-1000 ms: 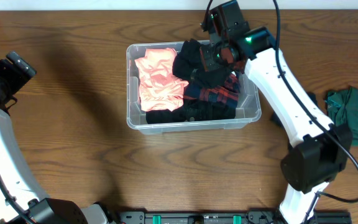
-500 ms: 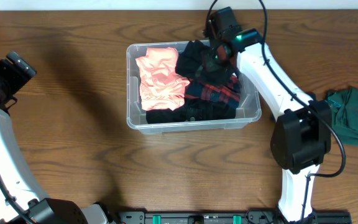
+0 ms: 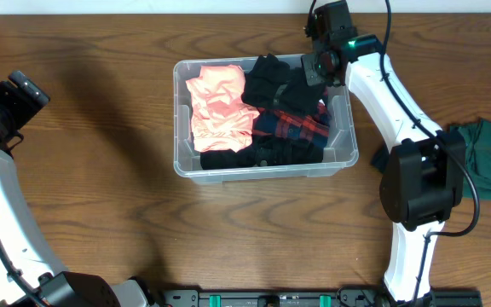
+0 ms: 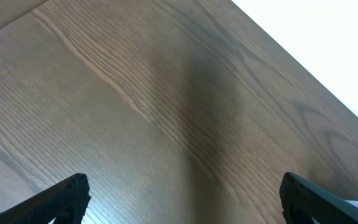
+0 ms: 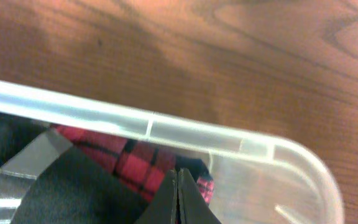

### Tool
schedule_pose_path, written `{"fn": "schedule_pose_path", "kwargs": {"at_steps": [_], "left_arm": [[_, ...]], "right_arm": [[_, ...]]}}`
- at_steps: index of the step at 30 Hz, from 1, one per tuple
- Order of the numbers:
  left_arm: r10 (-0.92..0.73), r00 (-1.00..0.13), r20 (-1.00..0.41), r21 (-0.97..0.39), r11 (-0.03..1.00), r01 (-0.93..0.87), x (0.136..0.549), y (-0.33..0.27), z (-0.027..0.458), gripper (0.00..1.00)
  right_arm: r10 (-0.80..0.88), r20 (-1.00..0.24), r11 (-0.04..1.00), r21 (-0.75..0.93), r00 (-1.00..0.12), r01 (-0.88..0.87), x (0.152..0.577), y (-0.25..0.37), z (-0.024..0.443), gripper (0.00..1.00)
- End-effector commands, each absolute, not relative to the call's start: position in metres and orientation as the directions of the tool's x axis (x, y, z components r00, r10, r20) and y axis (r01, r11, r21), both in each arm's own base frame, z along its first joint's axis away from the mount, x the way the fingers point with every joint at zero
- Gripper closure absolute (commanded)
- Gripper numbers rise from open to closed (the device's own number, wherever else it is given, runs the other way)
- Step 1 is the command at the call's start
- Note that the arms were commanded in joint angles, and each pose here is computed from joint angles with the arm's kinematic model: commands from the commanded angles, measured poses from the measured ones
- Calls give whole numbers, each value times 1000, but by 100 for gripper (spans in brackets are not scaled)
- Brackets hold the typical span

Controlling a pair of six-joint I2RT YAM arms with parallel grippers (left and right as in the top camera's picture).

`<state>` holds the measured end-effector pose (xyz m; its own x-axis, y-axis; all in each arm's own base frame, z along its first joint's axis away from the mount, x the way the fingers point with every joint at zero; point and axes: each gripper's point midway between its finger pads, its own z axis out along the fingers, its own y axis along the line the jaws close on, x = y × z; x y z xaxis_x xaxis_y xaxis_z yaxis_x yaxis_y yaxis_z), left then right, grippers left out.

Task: Pack container
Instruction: 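Press the black garment down into the bin's right side with the right gripper, then push the black garment flat and withdraw the right gripper to the right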

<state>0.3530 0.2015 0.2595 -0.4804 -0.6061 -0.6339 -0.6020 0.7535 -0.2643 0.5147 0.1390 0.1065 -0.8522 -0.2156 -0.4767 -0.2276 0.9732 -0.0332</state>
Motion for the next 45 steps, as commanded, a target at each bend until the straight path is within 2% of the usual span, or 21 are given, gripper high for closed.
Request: {"fn": "schedule_pose_path", "kwargs": {"at_steps": [1, 2, 4, 5, 6, 7, 8, 10, 13, 16, 19, 31, 36, 42, 45], "left_arm": [[-602, -488, -632, -265, 759, -595, 354, 202, 258, 2], [-602, -488, -632, -265, 759, -595, 354, 202, 258, 2], [-602, -488, -632, -265, 759, -595, 354, 202, 258, 2], [-602, -488, -632, -265, 759, -595, 354, 202, 258, 2], [-602, -488, -632, -265, 759, -595, 354, 202, 258, 2], [-602, -488, -632, -265, 759, -595, 354, 202, 258, 2], [-602, -488, -632, -265, 759, -595, 354, 202, 258, 2], [-602, -488, -632, -265, 759, -595, 354, 202, 258, 2], [-602, -488, -632, -265, 759, -595, 354, 202, 258, 2], [-602, -488, -632, -265, 759, -595, 354, 202, 258, 2], [-602, -488, -632, -265, 759, -595, 354, 202, 258, 2], [-602, -488, -632, -265, 759, -595, 354, 202, 258, 2], [-602, -488, -632, -265, 759, -595, 354, 202, 258, 2], [-602, -488, -632, -265, 759, -595, 354, 202, 258, 2], [-602, -488, -632, -265, 759, -595, 354, 202, 258, 2]], "right_arm": [[-266, -454, 958, -26, -850, -286, 505, 148, 105, 99], [-267, -460, 956, -15, -847, -293, 502, 151, 111, 99], [-266, -484, 950, 14, -834, -312, 497, 157, 130, 89], [-265, -503, 946, 30, -823, -323, 492, 161, 145, 72], [-259, -524, 943, 45, -811, -331, 488, 163, 160, 59], [-256, -539, 939, 59, -803, -339, 484, 165, 172, 51], [-246, -555, 934, 84, -795, -347, 477, 168, 188, 47], [-233, -572, 918, 138, -786, -372, 462, 174, 212, 48], [-224, -569, 895, 201, -791, -397, 440, 183, 232, 57], [-247, -528, 879, 230, -812, -417, 421, 193, 230, 74], [-279, -466, 873, 240, -839, -424, 405, 204, 217, 98], [-372, -276, 868, 234, -886, -437, 389, 230, 145, 99], [-369, -201, 913, 106, -908, -394, 395, 202, 119, 99], [-337, -257, 941, -100, -906, -322, 426, 161, 122, 99], [-323, -298, 946, -134, -898, -295, 440, 151, 125, 99]]}}
